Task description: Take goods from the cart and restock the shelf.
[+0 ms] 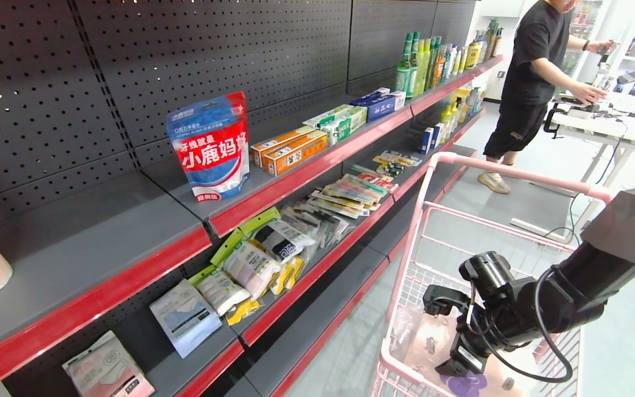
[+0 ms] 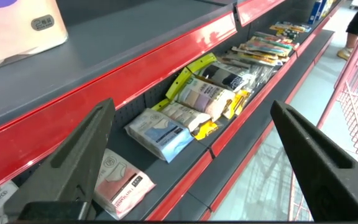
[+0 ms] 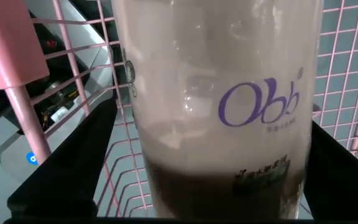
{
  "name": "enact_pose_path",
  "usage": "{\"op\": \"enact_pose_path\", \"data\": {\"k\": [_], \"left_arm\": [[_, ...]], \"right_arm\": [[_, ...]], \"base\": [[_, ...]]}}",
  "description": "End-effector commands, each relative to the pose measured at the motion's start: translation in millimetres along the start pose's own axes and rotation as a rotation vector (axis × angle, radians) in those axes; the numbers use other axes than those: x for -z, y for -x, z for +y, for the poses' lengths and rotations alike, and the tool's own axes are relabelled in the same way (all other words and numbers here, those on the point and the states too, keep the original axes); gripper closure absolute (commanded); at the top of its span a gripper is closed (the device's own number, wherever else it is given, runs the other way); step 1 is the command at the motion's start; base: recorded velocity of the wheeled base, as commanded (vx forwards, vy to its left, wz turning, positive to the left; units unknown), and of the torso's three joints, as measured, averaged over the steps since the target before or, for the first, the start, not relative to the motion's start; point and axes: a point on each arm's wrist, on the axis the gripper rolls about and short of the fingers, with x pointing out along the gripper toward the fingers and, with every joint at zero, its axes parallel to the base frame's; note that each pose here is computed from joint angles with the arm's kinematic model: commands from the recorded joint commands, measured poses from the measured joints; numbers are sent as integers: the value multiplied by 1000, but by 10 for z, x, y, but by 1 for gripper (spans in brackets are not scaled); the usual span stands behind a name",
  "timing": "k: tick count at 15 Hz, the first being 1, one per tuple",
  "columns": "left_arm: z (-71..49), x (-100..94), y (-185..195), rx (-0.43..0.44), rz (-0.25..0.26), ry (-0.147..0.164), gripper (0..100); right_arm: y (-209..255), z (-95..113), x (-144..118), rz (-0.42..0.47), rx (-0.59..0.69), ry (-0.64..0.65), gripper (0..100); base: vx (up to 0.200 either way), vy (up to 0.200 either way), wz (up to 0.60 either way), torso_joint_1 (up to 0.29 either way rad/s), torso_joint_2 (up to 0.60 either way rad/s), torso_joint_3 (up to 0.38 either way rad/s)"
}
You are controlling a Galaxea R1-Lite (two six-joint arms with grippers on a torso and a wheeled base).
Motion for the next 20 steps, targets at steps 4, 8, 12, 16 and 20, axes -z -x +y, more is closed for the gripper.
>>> {"op": "enact_pose_path", "data": {"k": [4, 8, 12, 16, 20], "left_arm": [[0, 0, 0, 0, 0, 0, 0], [0, 0, 0, 0, 0, 0, 0], [0, 0, 0, 0, 0, 0, 0], [0, 0, 0, 0, 0, 0, 0], [0, 0, 0, 0, 0, -1, 0]], "right_arm": [[-25, -36, -16, -4, 4, -1, 0], [-9, -70, -56, -19, 17, 1, 0], [60, -91, -98, -41, 35, 34, 0], [81, -60, -54, -28, 25, 57, 100], [162, -3, -12, 5, 3, 53, 100]], "base": [[0, 0, 0, -73, 164, 96], [0, 0, 0, -173, 405, 239], [0, 0, 0, -27, 65, 38], [0, 0, 0, 0, 0, 0], [0, 0, 0, 0, 0, 0]]}}
